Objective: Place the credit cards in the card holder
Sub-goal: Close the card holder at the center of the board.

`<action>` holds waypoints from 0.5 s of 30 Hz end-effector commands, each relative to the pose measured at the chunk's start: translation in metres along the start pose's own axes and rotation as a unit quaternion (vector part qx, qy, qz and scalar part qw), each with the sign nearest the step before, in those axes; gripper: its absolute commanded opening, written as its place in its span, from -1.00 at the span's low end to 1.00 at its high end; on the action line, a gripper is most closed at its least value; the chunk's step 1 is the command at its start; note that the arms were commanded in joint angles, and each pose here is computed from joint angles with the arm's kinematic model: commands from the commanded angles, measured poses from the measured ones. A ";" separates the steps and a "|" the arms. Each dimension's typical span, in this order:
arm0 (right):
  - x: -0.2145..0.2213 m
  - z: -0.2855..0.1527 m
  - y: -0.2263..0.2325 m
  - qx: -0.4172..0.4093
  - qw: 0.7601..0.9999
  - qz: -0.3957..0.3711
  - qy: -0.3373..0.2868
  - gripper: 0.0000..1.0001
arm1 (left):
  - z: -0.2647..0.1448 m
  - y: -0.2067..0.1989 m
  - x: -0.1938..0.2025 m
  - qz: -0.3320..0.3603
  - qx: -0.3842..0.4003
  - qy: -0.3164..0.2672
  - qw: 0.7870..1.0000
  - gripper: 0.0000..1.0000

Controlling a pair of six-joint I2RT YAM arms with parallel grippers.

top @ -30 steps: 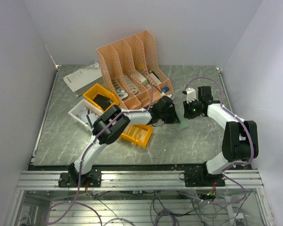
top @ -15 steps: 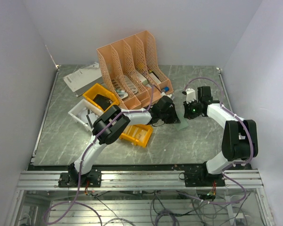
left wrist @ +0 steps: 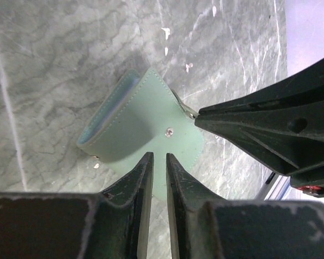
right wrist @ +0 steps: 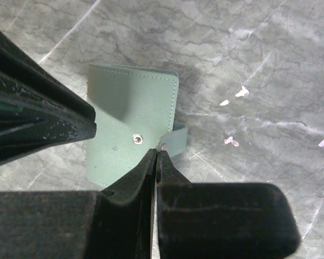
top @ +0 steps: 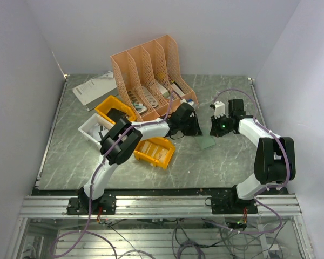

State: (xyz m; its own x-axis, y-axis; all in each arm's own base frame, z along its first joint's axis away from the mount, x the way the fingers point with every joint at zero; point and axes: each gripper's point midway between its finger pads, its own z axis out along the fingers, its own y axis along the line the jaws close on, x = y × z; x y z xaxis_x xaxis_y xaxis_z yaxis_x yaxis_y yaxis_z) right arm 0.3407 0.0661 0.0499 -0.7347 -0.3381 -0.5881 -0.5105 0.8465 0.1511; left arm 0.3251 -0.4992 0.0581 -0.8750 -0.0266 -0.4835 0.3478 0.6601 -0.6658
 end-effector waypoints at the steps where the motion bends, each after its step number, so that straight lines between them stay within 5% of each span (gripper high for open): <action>1: -0.007 -0.001 0.001 -0.012 1.000 -0.004 -0.008 -1.00 | -0.015 -0.019 -0.020 0.020 0.021 -0.014 0.999 -0.46; 15: -0.008 0.001 0.012 -0.049 0.999 -0.018 -0.009 -1.00 | 0.007 0.010 0.000 0.008 0.007 0.029 1.000 -0.80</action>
State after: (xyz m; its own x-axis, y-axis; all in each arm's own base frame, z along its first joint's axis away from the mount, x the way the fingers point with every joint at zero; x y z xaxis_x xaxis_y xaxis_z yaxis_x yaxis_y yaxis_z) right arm 0.3376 0.0740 0.0522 -0.7187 -0.3506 -0.6004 -0.5495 0.8155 0.1815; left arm 0.3327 -0.4955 0.0577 -0.8778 -0.0022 -0.4791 0.3589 0.6595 -0.6605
